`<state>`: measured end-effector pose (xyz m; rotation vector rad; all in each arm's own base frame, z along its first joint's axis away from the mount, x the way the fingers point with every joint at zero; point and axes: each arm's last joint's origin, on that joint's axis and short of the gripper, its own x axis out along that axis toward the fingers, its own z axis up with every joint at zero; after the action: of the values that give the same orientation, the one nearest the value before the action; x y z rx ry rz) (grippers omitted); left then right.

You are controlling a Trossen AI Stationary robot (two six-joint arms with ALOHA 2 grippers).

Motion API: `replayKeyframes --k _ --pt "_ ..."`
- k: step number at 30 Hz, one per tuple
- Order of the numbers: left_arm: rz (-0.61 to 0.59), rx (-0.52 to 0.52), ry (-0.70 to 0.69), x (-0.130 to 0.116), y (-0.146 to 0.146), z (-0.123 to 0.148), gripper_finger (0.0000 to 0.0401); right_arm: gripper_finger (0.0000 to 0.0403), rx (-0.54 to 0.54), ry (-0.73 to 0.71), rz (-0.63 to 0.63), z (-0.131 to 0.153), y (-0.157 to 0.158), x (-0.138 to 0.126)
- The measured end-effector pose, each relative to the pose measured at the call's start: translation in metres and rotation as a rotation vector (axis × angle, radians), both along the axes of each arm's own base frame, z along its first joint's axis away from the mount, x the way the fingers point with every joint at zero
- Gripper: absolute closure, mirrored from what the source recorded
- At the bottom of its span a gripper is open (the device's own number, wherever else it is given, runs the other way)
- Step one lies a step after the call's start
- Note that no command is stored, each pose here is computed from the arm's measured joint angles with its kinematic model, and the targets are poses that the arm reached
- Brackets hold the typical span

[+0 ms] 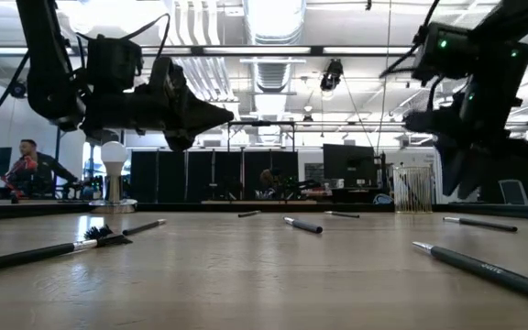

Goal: Sort items
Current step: Put the black eyeshadow brush into the gold holder

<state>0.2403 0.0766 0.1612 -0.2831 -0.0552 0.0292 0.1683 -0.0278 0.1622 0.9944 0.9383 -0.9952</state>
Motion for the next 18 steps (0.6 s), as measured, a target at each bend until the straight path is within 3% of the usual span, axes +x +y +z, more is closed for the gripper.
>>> replayKeyframes --k 9,18 --pt "0.0 -0.001 0.006 0.0 0.0 -0.001 0.0401 0.0278 -0.013 0.061 -0.091 -0.022 -0.017 0.015" --pt "0.0 -0.002 0.01 0.0 0.0 -0.001 0.0401 0.0303 -0.016 0.132 -0.116 -0.036 -0.026 0.022"
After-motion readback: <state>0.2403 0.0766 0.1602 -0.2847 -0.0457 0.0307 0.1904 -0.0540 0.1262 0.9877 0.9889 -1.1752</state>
